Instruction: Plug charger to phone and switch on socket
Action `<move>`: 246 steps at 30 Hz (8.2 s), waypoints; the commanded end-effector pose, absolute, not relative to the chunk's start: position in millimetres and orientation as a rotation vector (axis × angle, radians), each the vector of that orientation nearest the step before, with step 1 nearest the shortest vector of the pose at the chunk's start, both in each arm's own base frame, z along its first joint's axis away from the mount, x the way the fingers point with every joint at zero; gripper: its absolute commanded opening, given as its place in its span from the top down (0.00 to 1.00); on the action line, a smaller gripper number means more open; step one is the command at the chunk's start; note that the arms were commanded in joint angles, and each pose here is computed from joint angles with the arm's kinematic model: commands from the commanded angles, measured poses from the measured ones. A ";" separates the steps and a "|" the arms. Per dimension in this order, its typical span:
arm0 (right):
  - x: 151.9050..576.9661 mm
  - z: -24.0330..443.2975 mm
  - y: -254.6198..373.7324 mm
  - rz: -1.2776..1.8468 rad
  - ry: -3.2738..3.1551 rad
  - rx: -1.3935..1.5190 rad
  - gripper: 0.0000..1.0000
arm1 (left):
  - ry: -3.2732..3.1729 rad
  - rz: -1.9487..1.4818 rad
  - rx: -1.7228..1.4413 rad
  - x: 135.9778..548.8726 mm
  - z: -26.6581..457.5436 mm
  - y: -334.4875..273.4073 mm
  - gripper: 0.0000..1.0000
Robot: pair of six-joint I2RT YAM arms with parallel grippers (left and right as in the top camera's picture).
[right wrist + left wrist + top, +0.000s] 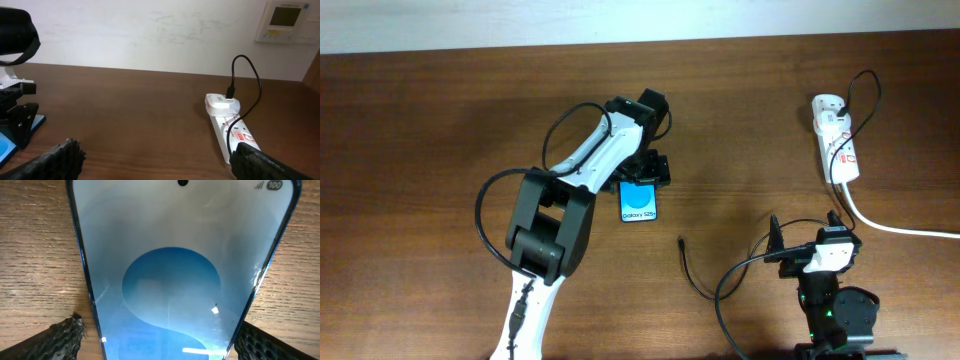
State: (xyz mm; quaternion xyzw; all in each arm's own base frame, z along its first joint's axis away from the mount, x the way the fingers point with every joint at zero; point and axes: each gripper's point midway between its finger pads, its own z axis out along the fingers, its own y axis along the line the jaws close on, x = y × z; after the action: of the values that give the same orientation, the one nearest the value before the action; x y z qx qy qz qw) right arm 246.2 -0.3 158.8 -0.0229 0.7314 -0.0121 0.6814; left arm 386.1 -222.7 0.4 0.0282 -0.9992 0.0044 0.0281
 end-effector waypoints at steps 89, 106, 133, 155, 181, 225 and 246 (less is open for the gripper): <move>246.0 156.7 1.0 -0.024 1.644 -0.055 0.02 | -3.064 0.078 0.030 392.9 6.9 -236.5 0.17; 246.0 156.7 1.0 -0.024 1.644 -0.055 0.02 | -3.067 0.083 0.054 400.9 38.3 -228.8 0.17; 246.0 156.7 1.0 -0.024 1.644 -0.055 0.02 | -2.588 1.186 0.141 415.2 116.9 -238.7 0.16; 246.0 156.7 1.0 -0.024 1.644 -0.055 0.02 | -3.267 -0.008 0.216 434.4 17.2 -265.7 0.01; 246.0 156.7 1.0 -0.024 1.644 -0.055 0.02 | -3.175 0.089 0.193 416.7 9.8 -277.2 0.01; 246.1 156.8 1.0 -0.024 1.644 -0.055 0.02 | -3.086 0.000 0.155 392.3 -8.9 -263.3 0.22; 246.0 156.7 1.0 -0.024 1.644 -0.055 0.01 | -2.981 0.447 0.377 421.5 82.4 -226.1 0.25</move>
State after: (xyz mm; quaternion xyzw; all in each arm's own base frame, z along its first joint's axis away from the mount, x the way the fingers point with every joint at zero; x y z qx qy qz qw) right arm 246.2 -0.3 159.0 -0.0230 0.7313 -0.0122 0.6816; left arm 417.8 -219.4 46.3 0.1230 -0.9902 0.0549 0.0379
